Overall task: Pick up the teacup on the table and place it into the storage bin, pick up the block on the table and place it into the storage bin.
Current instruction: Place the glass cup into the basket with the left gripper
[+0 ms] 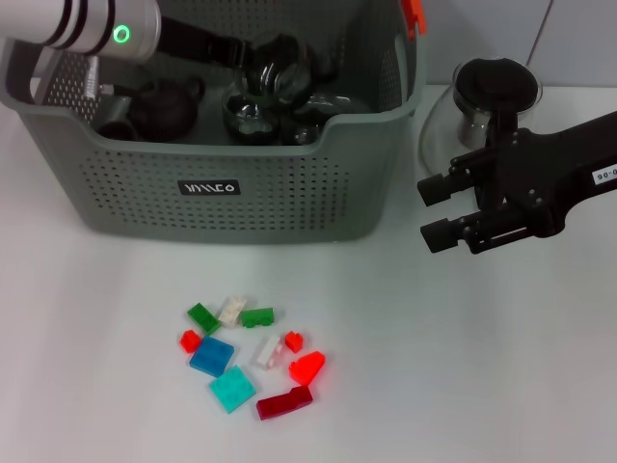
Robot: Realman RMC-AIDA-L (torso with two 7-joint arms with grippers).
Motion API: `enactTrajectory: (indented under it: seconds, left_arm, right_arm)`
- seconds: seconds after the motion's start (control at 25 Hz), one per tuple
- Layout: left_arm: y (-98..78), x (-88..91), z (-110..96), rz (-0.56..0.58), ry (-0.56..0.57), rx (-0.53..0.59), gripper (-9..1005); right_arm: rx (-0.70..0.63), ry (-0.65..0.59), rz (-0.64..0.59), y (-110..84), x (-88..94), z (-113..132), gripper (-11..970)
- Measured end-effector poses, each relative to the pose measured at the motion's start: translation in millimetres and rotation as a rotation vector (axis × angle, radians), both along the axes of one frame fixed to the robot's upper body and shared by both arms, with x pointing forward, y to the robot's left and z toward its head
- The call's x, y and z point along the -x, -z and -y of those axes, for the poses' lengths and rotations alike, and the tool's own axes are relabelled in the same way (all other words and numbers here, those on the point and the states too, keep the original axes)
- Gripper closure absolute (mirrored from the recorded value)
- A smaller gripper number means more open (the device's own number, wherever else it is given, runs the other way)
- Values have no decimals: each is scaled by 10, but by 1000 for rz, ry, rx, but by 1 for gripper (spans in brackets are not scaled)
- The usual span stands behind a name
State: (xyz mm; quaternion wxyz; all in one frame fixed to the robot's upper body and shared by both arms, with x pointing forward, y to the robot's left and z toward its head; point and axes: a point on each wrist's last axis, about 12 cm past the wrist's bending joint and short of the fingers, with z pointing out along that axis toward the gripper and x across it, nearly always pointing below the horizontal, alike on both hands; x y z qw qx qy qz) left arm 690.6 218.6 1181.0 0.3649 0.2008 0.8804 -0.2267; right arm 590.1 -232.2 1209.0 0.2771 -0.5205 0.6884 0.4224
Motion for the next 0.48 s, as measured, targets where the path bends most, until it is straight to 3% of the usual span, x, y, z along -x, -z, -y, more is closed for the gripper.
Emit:
enactTrajectory:
  seconds: [0.48]
  left_arm:
    - [96, 16, 66, 5, 1, -49, 955]
  right_arm:
    - [1, -7, -9, 23, 21, -6, 285]
